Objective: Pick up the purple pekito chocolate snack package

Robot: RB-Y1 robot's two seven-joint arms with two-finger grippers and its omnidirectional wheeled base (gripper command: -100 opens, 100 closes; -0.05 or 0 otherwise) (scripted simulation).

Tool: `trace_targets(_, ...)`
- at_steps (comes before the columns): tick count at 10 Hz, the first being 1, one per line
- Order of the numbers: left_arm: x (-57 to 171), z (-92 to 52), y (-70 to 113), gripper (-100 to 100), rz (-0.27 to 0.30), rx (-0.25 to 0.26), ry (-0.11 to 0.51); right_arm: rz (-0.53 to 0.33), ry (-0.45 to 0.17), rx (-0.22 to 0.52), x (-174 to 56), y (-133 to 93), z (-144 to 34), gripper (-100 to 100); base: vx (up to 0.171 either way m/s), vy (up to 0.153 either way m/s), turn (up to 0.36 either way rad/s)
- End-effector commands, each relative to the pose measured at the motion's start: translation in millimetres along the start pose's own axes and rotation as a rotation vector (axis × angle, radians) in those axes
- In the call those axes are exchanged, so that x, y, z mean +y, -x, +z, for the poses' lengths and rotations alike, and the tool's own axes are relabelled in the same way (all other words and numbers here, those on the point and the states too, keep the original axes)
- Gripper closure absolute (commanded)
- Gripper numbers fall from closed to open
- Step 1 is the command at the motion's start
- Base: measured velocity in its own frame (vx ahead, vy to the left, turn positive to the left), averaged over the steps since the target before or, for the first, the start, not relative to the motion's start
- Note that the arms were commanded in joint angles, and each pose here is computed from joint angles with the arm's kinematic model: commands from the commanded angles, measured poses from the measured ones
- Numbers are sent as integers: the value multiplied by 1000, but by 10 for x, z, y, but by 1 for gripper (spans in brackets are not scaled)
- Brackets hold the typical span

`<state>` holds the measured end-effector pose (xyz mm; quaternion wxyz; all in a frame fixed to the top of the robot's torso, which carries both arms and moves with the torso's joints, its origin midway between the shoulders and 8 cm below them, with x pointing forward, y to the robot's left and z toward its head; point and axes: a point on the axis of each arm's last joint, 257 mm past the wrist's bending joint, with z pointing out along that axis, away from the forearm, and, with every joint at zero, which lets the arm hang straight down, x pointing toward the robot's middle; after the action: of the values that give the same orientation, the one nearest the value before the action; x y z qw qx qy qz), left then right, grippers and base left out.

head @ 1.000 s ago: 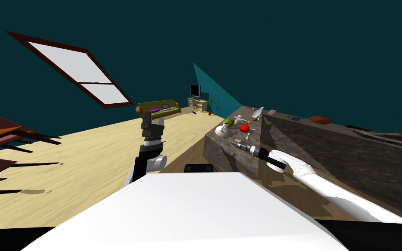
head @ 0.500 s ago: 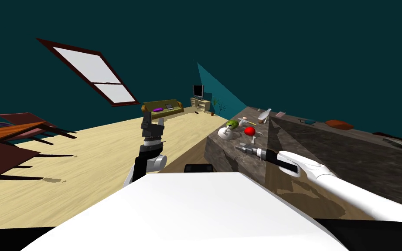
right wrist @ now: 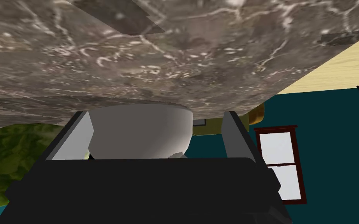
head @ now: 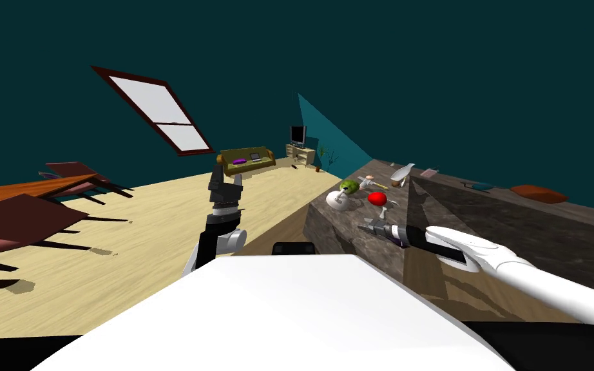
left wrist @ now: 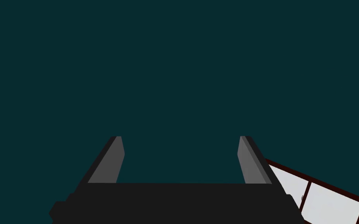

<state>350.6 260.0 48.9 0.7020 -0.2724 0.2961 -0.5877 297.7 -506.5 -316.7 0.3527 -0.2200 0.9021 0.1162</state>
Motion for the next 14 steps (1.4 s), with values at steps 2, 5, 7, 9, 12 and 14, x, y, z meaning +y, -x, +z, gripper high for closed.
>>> trace_targets(2,0,0,0,0,0,0,0,-15,-20,124,-134,-369,-258,-100,40,-2,71)
trace_targets(5,0,0,0,0,0,0,0,-26,-37,267,-267,-774,-610,-100,21,2,99)
trace_targets(7,0,0,0,0,0,0,0,-31,-45,335,-326,-946,-800,-100,23,1,101)
trace_targets(9,0,0,0,0,0,0,0,-34,-51,397,-371,-1103,-982,-100,12,-1,57)
trace_targets(12,0,0,0,0,0,0,0,-42,-61,555,-463,-1450,-1481,-100,7,-7,77)
trace_targets(14,0,0,0,0,0,0,0,-46,-64,647,-504,-1616,-1794,-100,-10,-14,55)
